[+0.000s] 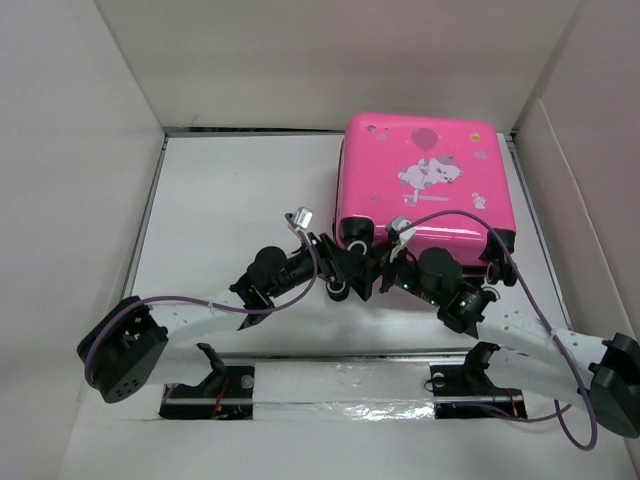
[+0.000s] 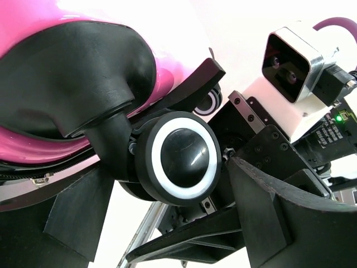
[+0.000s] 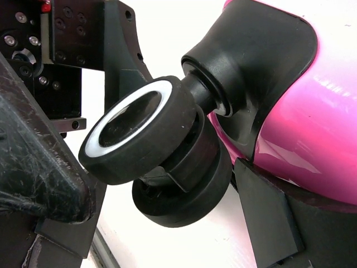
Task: Pack the luggage
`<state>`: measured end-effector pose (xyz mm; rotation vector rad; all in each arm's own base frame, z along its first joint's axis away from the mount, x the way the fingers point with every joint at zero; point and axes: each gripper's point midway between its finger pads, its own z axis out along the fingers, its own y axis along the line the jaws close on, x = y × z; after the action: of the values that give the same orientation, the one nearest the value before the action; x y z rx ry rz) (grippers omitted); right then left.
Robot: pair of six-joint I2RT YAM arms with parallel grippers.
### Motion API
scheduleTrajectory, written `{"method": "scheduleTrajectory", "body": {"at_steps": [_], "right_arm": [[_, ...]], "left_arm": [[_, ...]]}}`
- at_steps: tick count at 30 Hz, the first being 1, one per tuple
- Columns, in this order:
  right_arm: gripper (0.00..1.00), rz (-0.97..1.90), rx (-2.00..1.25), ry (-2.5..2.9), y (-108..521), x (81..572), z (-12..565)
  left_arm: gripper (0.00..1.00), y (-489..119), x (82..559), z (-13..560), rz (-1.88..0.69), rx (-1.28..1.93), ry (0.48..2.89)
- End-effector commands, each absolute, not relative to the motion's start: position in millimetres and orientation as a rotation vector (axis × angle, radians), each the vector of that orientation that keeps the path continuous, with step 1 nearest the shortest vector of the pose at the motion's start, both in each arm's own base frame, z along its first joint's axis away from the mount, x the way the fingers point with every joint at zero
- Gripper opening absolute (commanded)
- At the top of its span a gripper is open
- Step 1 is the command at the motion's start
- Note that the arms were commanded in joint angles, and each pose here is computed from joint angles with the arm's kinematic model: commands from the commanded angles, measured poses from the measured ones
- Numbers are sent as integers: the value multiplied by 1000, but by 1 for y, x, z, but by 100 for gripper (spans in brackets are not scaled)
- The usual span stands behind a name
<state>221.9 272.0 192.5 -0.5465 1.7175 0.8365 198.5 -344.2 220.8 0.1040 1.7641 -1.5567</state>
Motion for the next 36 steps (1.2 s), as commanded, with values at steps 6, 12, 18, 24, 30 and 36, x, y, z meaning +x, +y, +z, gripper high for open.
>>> {"method": "scheduleTrajectory", "body": {"at_steps": [6,12,18,24,30,36], "right_arm": [[100,673,-357,1639,244,254,242],[100,671,-353,1651,246,253,244],[100,671,-395,1624,263,260,262],[100,598,-412,1642,262,259,269],[100,580,-414,1640,268,264,268],[88,526,-347,1635,267,280,260]], "left_arm": [[69,-338,195,230,-1597,129,1720],[66,-342,195,228,-1602,149,1732],[68,-347,194,226,-1609,172,1754],[74,-347,195,224,-1588,172,1775],[75,-350,195,226,-1607,183,1766],[73,-351,191,226,-1635,195,1762]]}}
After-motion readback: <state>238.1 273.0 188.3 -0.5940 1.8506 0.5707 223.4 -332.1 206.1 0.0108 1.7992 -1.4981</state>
